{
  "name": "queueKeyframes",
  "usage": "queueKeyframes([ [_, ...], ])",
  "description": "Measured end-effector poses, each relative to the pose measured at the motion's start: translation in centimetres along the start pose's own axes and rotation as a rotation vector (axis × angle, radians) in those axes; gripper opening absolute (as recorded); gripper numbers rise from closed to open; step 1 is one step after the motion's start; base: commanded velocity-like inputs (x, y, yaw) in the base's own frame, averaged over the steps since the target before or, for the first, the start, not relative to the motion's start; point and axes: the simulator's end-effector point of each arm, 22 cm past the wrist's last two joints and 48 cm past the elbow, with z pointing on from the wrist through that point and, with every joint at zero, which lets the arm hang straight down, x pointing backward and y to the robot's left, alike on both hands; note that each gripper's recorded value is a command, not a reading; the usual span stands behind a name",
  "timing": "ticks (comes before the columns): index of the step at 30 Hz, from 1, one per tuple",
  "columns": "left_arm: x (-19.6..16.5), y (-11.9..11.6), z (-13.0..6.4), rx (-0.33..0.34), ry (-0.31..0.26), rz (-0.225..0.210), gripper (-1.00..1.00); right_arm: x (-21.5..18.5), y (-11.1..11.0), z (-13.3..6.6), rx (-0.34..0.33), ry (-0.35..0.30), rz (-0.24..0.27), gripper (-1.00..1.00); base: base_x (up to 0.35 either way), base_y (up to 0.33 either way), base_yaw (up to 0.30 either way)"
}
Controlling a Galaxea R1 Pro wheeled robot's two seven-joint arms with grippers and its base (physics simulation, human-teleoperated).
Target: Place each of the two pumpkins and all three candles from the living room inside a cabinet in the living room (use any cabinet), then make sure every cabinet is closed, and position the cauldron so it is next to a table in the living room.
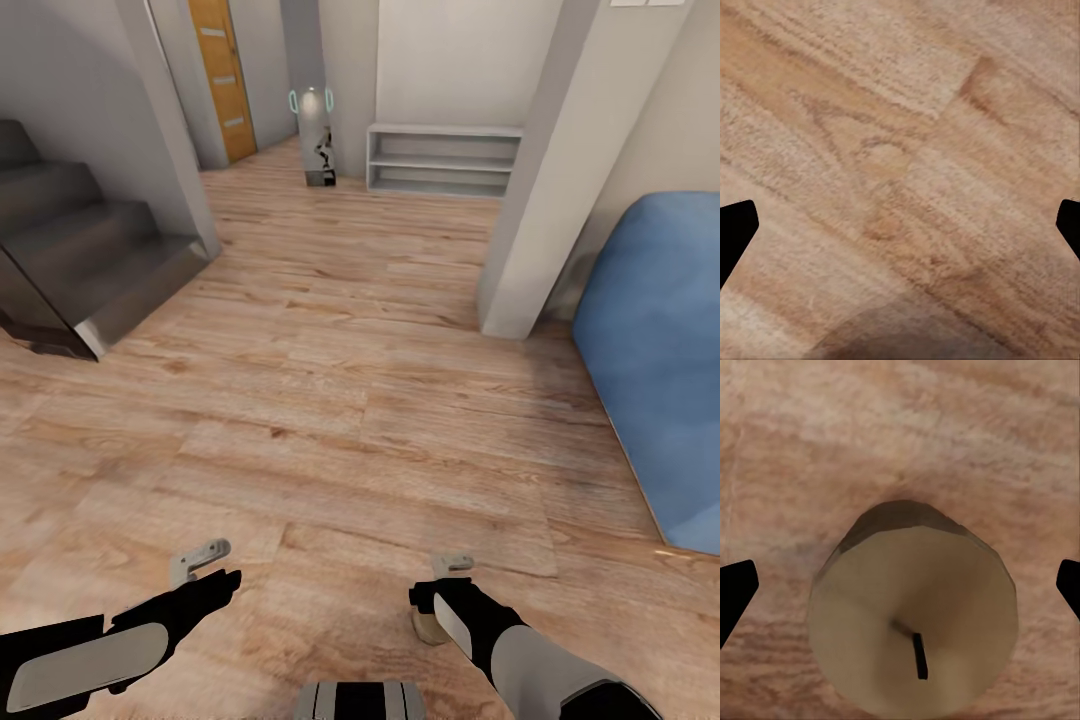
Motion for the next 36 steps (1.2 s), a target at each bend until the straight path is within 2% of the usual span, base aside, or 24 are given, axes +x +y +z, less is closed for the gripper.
queueKeyframes([
  [36,1.2,0.4,1.2,-0.014,0.034,0.003,1.0,1.7,0.1,1.3,-0.002,0.036,0.0,1.0,0.0,0.0,0.0],
])
